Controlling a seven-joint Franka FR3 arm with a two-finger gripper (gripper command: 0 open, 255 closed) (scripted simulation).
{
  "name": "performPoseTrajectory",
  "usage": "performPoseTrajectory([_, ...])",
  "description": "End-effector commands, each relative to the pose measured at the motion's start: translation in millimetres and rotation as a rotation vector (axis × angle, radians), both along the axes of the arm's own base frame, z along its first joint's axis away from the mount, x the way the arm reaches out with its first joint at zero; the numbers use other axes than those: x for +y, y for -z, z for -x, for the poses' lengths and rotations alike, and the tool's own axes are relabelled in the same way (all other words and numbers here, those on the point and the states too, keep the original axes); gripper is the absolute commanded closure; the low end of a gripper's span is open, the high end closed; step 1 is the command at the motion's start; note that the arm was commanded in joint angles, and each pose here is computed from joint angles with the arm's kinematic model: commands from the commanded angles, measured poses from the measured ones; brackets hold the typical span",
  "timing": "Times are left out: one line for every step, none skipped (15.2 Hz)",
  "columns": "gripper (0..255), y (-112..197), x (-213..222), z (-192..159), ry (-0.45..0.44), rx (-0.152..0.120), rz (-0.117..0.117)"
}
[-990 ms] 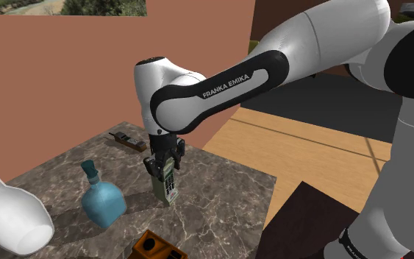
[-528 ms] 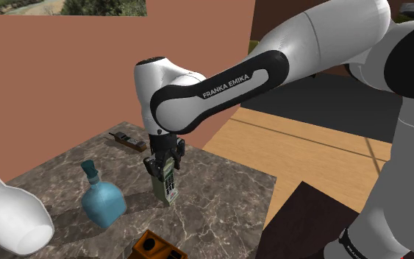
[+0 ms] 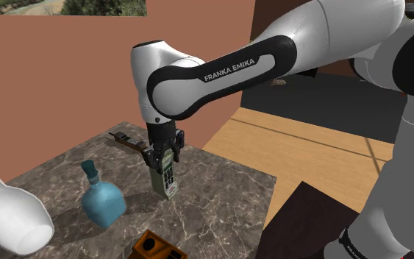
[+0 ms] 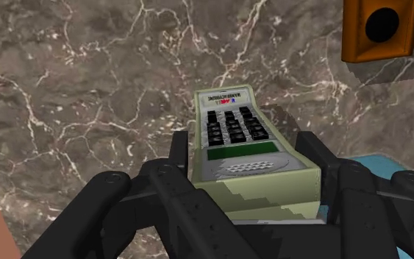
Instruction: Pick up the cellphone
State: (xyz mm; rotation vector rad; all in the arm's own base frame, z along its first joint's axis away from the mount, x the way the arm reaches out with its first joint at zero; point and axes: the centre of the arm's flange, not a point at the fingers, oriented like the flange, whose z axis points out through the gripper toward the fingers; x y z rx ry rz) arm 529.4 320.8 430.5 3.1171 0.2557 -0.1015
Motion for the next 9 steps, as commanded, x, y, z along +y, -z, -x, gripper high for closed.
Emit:
performPoseTrajectory([255,-12,-1,0,0.000,0.000,0.000])
performPoseTrajectory([255,-17,-1,0,0.000,0.000,0.000])
performPoseTrajectory([255,-22,-1,0,0.000,0.000,0.000])
performPoseTrajectory([255,-28,-1,0,0.000,0.000,0.000])
performPoseTrajectory([255,-33,-1,0,0.000,0.000,0.000])
performPoseTrajectory([255,-38,-1,0,0.000,0.000,0.000])
performPoseTrajectory([255,-43,-1,0,0.000,0.000,0.000])
performPoseTrajectory([255,-44,-1,0,0.000,0.000,0.000])
performPoseTrajectory([255,-44,-1,0,0.000,0.000,0.000])
